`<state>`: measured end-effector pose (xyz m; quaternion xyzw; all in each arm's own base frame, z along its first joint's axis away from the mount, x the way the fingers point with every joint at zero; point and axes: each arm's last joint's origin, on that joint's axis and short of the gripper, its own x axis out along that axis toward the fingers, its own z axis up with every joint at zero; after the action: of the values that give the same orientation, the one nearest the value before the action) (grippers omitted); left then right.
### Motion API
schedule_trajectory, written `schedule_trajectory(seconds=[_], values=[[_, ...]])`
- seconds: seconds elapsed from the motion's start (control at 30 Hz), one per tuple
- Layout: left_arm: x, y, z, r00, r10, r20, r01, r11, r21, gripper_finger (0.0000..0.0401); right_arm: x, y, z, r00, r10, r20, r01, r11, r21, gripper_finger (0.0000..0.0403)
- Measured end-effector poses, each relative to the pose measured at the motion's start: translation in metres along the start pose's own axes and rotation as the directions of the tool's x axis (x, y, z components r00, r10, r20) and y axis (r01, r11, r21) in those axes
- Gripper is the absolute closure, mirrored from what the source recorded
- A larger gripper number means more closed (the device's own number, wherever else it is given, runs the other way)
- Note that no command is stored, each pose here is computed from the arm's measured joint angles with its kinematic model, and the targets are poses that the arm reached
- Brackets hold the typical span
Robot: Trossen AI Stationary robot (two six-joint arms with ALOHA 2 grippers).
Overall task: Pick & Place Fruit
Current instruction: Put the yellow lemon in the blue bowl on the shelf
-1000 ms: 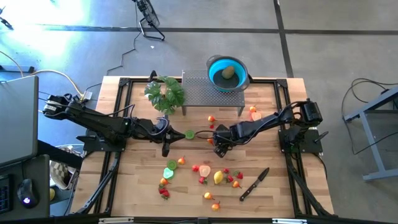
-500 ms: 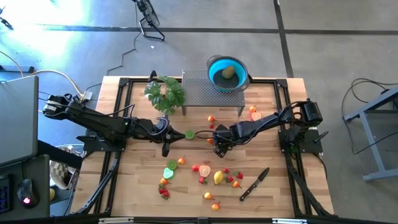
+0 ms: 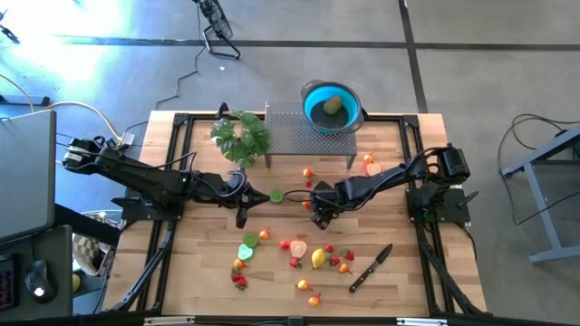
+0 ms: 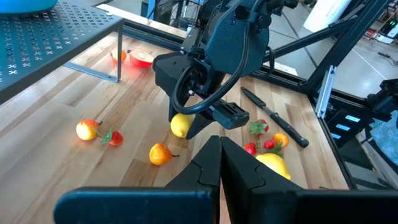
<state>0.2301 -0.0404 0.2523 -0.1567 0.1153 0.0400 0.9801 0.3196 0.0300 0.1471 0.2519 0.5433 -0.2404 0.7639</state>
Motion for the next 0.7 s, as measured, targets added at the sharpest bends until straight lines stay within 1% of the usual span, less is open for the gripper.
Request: schedule_trajectory(seconds=[0.7], values=[[0.0000, 0.0002, 0.0001, 1.000, 0.006, 0.003, -0.006, 1.000, 0.000, 0.0401, 0.0000, -0.0001, 0.0001, 1.000, -0.003, 0.004, 0.003, 1.000, 0.000, 0.0183]])
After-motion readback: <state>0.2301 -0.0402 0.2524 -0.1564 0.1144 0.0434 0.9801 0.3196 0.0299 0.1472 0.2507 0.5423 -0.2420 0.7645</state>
